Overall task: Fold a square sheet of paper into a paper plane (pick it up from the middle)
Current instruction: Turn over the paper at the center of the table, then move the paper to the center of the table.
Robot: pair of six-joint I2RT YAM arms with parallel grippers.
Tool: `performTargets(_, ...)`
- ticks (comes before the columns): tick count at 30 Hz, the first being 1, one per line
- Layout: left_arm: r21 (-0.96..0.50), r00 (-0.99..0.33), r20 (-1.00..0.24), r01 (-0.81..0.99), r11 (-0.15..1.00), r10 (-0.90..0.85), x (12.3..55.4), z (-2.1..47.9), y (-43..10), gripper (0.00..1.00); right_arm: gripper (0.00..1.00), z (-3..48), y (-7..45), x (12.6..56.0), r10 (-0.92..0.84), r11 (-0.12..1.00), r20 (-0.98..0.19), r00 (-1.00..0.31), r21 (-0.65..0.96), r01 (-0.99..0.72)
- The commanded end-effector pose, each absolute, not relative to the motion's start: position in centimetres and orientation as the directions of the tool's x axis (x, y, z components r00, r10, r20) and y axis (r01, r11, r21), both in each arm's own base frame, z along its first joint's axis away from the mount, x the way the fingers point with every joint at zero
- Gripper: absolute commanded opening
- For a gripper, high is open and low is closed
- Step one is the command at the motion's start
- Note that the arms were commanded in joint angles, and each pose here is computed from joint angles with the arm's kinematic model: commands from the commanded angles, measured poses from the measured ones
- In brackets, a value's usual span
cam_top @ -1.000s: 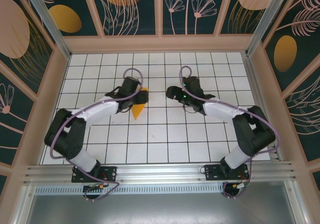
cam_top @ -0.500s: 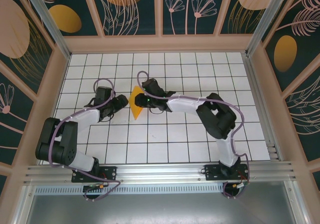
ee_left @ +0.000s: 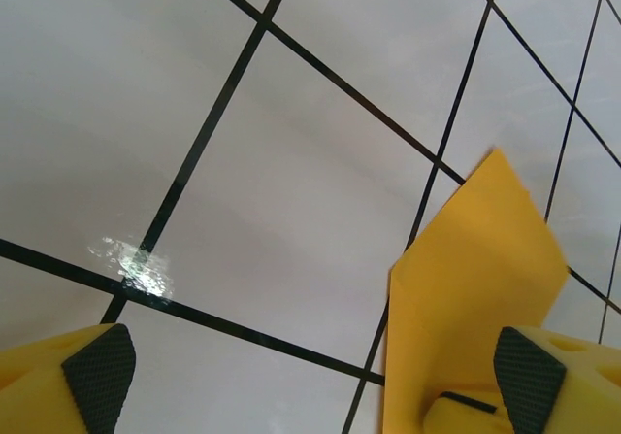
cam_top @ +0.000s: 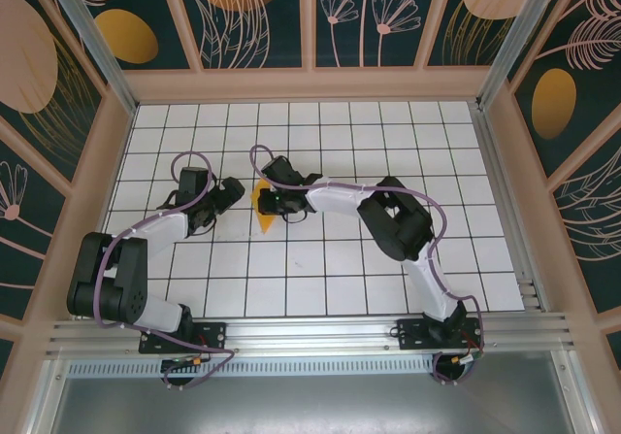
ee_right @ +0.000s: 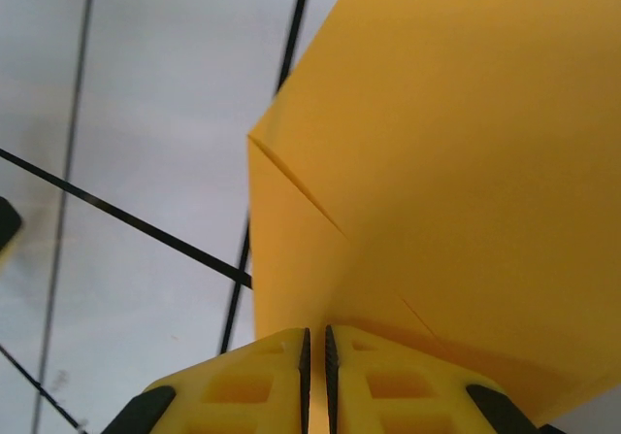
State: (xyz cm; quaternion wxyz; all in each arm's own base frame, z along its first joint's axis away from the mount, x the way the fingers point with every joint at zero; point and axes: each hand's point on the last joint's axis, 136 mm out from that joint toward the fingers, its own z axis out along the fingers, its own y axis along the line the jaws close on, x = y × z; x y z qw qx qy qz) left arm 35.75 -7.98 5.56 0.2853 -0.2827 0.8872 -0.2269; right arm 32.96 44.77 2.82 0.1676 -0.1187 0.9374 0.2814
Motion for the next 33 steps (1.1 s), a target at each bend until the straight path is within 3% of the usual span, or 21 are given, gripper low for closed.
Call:
performTargets(1, -0.594, -0.673, -0.376, -0.352, 0.723, -0.637, 35.9, 6.0, -8.3, 0.99, 0.15, 0.9, 43.0, 32.2, -0.225, 0.837, -0.358, -0.906, 0.405, -0.368)
performTargets(11, -0.621, -0.691, -0.376, -0.307, 0.721, -0.618, 35.9, 6.6, -9.1, 0.99, 0.17, -0.9, 34.3, 28.3, -0.583, 0.707, -0.301, -0.755, 0.269, -0.654)
performTargets(15, -0.627, -0.686, -0.379, -0.303, 0.718, -0.621, 35.8, 6.6, -9.1, 0.98, 0.20, 2.7, 33.1, 28.2, -0.600, 0.654, -0.391, -0.698, 0.262, -0.709)
performTargets(21, -0.632, -0.687, -0.379, -0.297, 0.716, -0.620, 35.9, 6.8, -9.2, 0.98, 0.26, 8.2, 34.1, 30.8, -0.405, 0.742, -0.509, -0.760, 0.303, -0.599)
performTargets(26, -0.641, -0.691, -0.376, -0.287, 0.712, -0.618, 35.7, 6.9, -9.4, 0.98, 0.27, 7.9, 33.5, 32.4, -0.122, 0.876, -0.459, -0.880, 0.368, -0.313)
performTargets(33, -0.661, -0.707, -0.364, -0.262, 0.703, -0.606, 35.6, 6.9, -10.0, 0.98, 0.23, 7.1, 35.4, 31.1, -0.082, 0.879, -0.451, -0.889, 0.387, -0.277)
